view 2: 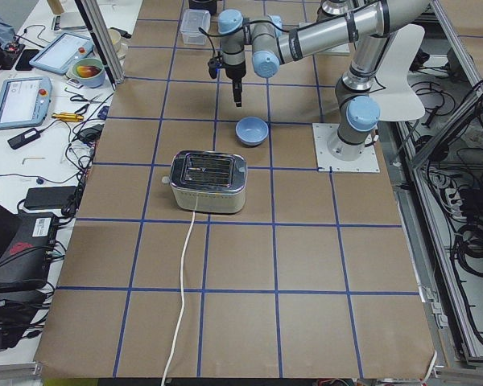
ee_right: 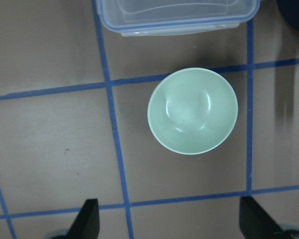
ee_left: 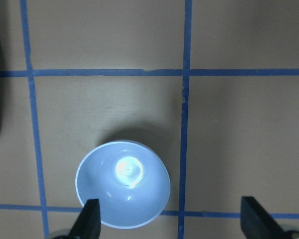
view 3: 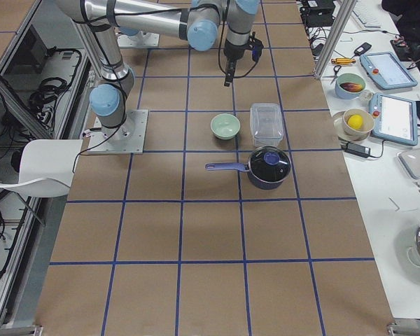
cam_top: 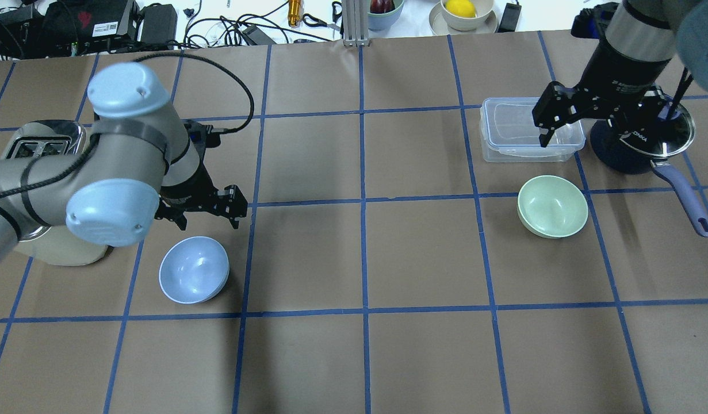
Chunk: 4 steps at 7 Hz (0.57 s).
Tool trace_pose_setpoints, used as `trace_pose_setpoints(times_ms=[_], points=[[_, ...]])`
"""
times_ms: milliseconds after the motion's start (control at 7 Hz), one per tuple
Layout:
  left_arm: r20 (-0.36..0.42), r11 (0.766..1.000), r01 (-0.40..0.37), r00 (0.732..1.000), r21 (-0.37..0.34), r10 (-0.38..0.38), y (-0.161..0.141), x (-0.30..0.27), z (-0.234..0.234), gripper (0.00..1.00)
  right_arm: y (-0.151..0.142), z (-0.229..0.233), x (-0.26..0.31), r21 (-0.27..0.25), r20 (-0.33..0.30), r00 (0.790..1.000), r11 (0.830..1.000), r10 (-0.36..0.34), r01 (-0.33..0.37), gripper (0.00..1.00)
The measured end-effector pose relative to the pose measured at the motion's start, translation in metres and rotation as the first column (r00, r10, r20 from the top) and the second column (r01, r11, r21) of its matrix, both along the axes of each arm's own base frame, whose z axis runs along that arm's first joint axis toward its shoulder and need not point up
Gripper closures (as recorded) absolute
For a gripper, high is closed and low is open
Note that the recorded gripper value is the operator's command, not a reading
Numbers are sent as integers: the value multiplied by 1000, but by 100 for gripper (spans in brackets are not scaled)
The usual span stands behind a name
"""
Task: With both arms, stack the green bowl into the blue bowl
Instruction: 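Lower left gripper to the light blue bowl while right descends to green bowl, then close left gripper on blue bowl rim while right grips green bowl rim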
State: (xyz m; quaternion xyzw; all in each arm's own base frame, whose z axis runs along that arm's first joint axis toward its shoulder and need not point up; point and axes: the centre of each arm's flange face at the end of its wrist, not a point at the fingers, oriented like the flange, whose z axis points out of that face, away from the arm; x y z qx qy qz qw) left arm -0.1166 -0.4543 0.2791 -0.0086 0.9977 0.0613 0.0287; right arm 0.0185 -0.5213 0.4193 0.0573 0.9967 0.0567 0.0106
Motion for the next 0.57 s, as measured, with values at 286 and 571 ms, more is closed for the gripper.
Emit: trace_pose_setpoints(times_ms=[286,571], points=[[2,998,-7,1000,63,7,22,1,-50,3,-4,-72,-62,-15,9,1000,1000,-12,12,0],[3,996,-10,1000,94,9,29,1,-74,96,-10,-145,-89,-20,13,1000,1000,-14,15,0]])
